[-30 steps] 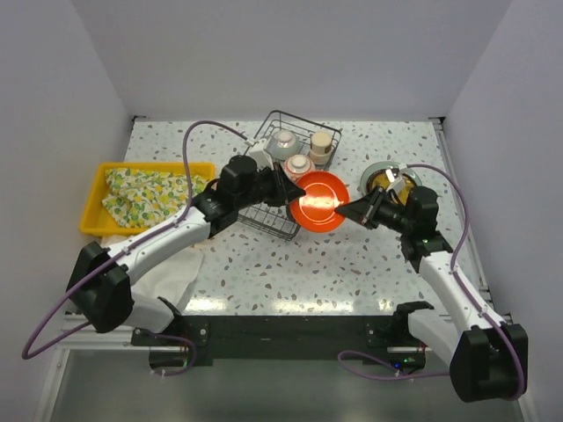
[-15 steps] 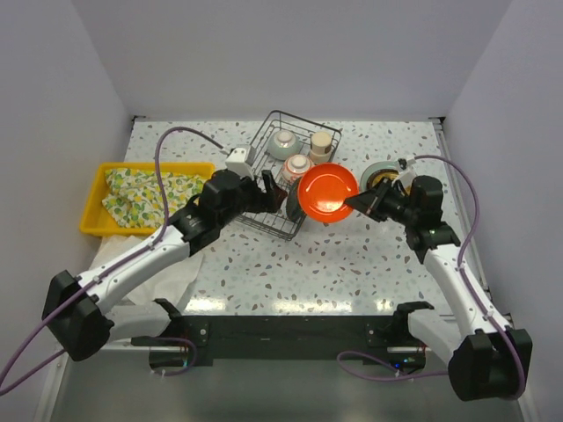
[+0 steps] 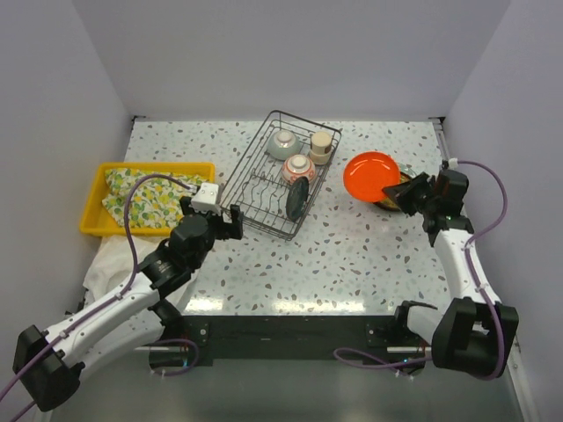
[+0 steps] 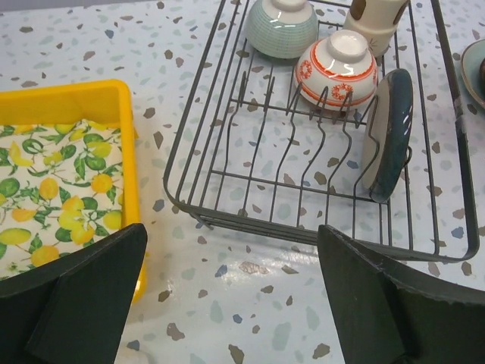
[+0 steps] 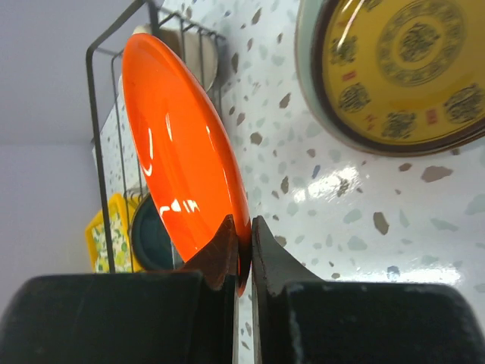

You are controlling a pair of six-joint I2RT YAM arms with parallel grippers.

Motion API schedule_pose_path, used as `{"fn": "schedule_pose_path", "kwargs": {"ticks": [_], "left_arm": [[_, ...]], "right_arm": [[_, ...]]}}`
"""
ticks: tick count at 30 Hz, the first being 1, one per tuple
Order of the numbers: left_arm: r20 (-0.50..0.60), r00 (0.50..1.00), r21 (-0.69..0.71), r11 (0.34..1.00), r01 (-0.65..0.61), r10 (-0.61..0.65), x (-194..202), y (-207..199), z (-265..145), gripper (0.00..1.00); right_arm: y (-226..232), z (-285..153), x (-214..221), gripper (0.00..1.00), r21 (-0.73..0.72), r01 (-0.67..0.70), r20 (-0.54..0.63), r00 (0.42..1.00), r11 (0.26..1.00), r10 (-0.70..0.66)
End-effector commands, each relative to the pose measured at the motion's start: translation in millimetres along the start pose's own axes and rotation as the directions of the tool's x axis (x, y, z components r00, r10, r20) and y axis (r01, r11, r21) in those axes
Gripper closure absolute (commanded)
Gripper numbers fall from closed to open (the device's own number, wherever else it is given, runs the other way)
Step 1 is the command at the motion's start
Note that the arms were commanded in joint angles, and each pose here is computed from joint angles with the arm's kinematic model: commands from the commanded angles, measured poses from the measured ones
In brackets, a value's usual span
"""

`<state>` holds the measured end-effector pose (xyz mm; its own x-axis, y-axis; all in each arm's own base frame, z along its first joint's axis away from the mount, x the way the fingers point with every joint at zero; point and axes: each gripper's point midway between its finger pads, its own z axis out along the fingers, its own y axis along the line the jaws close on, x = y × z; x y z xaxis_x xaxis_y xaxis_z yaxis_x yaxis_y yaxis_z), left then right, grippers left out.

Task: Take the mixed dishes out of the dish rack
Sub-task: Place the plate on the plate.

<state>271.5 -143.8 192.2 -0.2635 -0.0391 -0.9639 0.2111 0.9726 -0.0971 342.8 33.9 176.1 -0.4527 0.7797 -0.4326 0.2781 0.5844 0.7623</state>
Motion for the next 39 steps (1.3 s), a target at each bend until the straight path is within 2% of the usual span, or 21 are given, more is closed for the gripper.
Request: {"fn": "schedule_pose_path", "kwargs": {"ticks": [1,7,13,27,30,34,39], "left_arm": [[0.142,0.990,-0.039,0.999,-0.014,0.020,-37.8,5.8,1.0,0.00],[0.144,0.989,-0.030,0.999,-0.022,0.026,-44.4,2.5,2.4,0.00],[0.166,0.986,-0.007,1.000,-0.015,0.016,-49.5,-0.7,0.7,0.00],[0.167,0.986,0.018,1.000,-0.005,0.002,-50.8,-2.5,3.8,0.02],[0.171,0.985,0.022,1.000,-0.004,0.000,-51.9,-2.9,2.9,0.02],[0.170,0.985,0.028,1.000,-0.005,0.000,-51.7,-4.1,3.1,0.02],[0.172,0.985,0.033,0.999,-0.003,-0.003,-52.7,-4.7,3.2,0.02]], "right_arm": [[-4.8,1.8,-53.2,1.00,0.056,-0.052,0.152,0.987,0.997,0.043],[-45.6,18.6,-74.0,1.00,0.169,-0.127,0.162,0.982,0.977,0.099],[-76.0,43.8,-67.0,1.00,0.223,-0.178,0.063,0.984,0.958,0.169],[-98.2,60.4,-65.4,0.86,0.324,-0.132,-0.036,0.988,0.937,0.151],[-100.3,60.7,-63.6,0.80,0.340,-0.112,-0.067,0.987,0.934,0.143],[-104.5,57.4,-59.0,0.64,0.362,-0.073,-0.108,0.987,0.929,0.120],[-103.5,48.2,-58.2,0.53,0.376,0.006,-0.156,0.986,0.927,0.057]]}}
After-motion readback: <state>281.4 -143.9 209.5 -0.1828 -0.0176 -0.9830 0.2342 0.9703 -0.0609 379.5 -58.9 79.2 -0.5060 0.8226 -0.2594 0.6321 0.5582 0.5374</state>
